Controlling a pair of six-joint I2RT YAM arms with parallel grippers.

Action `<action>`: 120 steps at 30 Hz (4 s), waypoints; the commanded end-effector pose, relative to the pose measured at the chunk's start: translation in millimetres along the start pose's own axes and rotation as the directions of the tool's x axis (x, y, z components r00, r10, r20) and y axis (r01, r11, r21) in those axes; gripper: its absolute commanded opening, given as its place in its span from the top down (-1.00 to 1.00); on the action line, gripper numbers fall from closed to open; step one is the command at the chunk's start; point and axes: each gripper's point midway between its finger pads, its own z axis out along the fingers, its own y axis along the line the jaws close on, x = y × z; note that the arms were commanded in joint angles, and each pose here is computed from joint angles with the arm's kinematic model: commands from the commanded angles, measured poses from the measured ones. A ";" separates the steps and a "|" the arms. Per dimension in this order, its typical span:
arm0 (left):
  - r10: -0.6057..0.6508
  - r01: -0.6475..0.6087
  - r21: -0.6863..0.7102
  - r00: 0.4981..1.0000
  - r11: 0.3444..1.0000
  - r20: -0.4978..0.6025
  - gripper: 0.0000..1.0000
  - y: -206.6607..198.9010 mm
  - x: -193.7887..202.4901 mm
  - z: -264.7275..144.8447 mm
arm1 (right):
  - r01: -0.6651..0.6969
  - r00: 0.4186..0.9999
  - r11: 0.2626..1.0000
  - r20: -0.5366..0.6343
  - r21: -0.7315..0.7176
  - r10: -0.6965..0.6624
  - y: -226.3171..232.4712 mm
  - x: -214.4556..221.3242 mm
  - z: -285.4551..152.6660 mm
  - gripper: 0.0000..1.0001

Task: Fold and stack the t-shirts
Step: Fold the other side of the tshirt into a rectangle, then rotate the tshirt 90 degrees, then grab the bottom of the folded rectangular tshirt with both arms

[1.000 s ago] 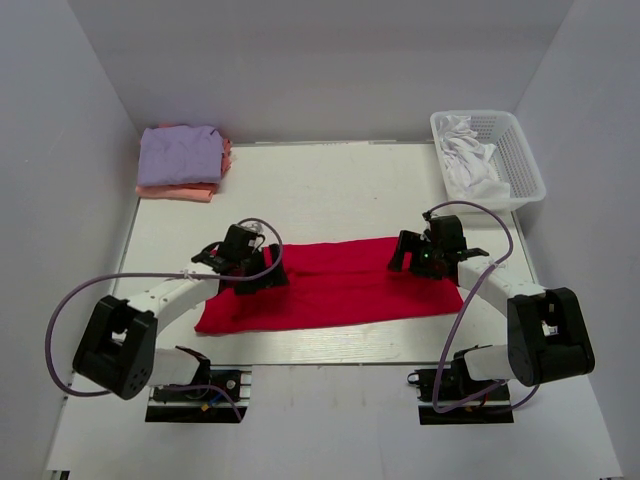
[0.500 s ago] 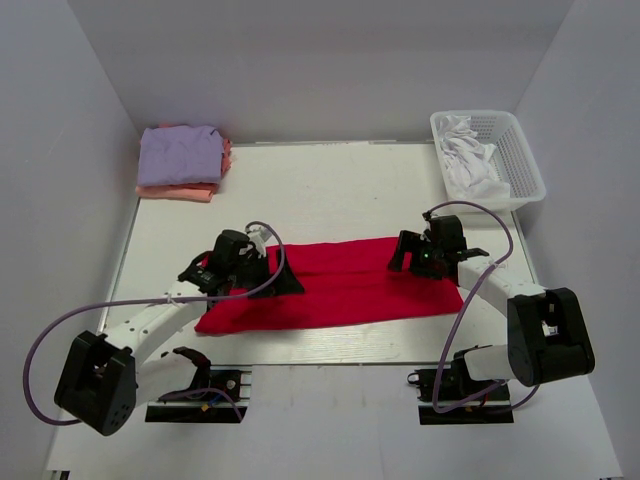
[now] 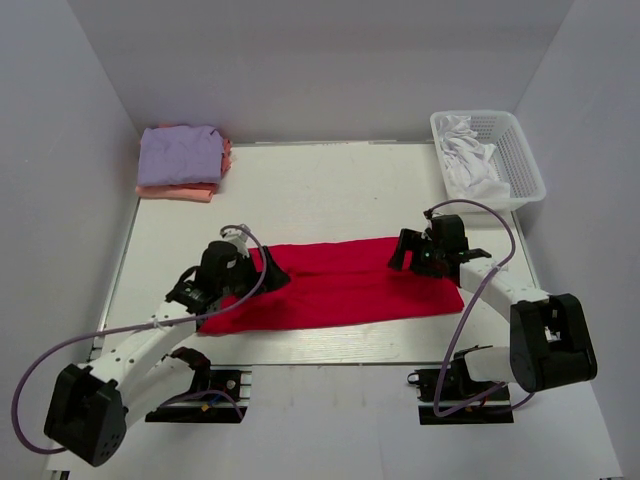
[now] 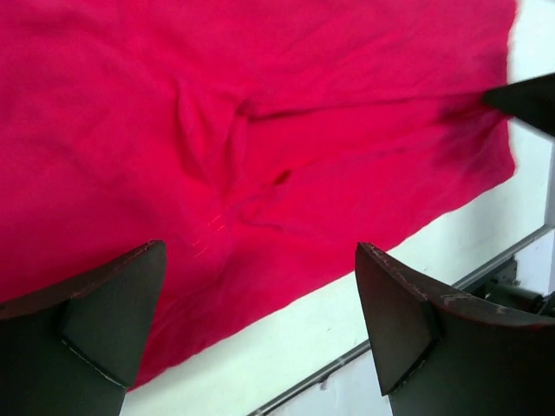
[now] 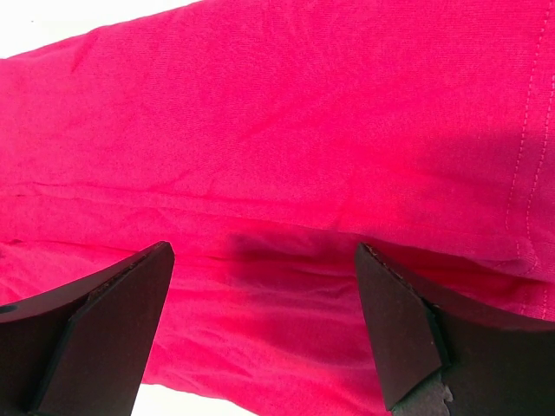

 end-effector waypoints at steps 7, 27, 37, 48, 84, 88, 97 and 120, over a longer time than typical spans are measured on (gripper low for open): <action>-0.115 0.106 -0.062 0.980 0.992 -0.162 -1.00 42.2 67.5 28.4 | 0.006 0.999 1.000 0.032 0.006 -0.006 1.2 -7.5 -8.3 -0.81; -0.181 0.213 -0.337 0.976 0.917 0.125 -1.00 32.5 -34.0 -24.6 | 0.017 0.995 0.999 0.102 0.034 -0.020 14.7 -57.4 -19.2 -0.81; -0.339 0.271 -0.649 0.941 0.711 0.021 -1.00 97.3 13.4 15.6 | -0.071 0.997 0.973 0.020 0.218 0.068 -18.6 -54.8 13.3 -0.81; -0.318 0.084 -0.771 0.935 0.632 -0.159 -1.00 123.7 -2.8 95.5 | -0.124 0.985 0.941 -0.078 0.315 0.156 -42.4 9.1 11.4 -0.81; 0.053 -0.031 -0.165 0.991 0.986 0.127 -1.00 4.9 -220.1 367.3 | 0.480 0.690 0.584 -0.131 -0.654 -0.712 238.0 195.3 -62.0 -0.81; 0.071 -0.036 -0.157 0.972 0.987 0.222 -1.00 -20.3 -266.9 334.0 | 0.507 0.741 0.621 -0.065 -0.597 -0.668 241.8 170.1 -73.5 -0.81; 0.177 -0.155 -0.087 0.879 0.984 0.442 -1.00 -137.9 -370.9 151.3 | 0.438 0.861 0.750 -0.010 -0.497 -0.509 223.0 152.3 -68.7 -0.81; -0.164 0.142 -0.089 0.925 0.986 -0.343 -1.00 3.1 70.9 -30.7 | 0.177 0.961 0.960 -0.171 -0.217 -0.216 100.5 183.9 -69.8 -0.81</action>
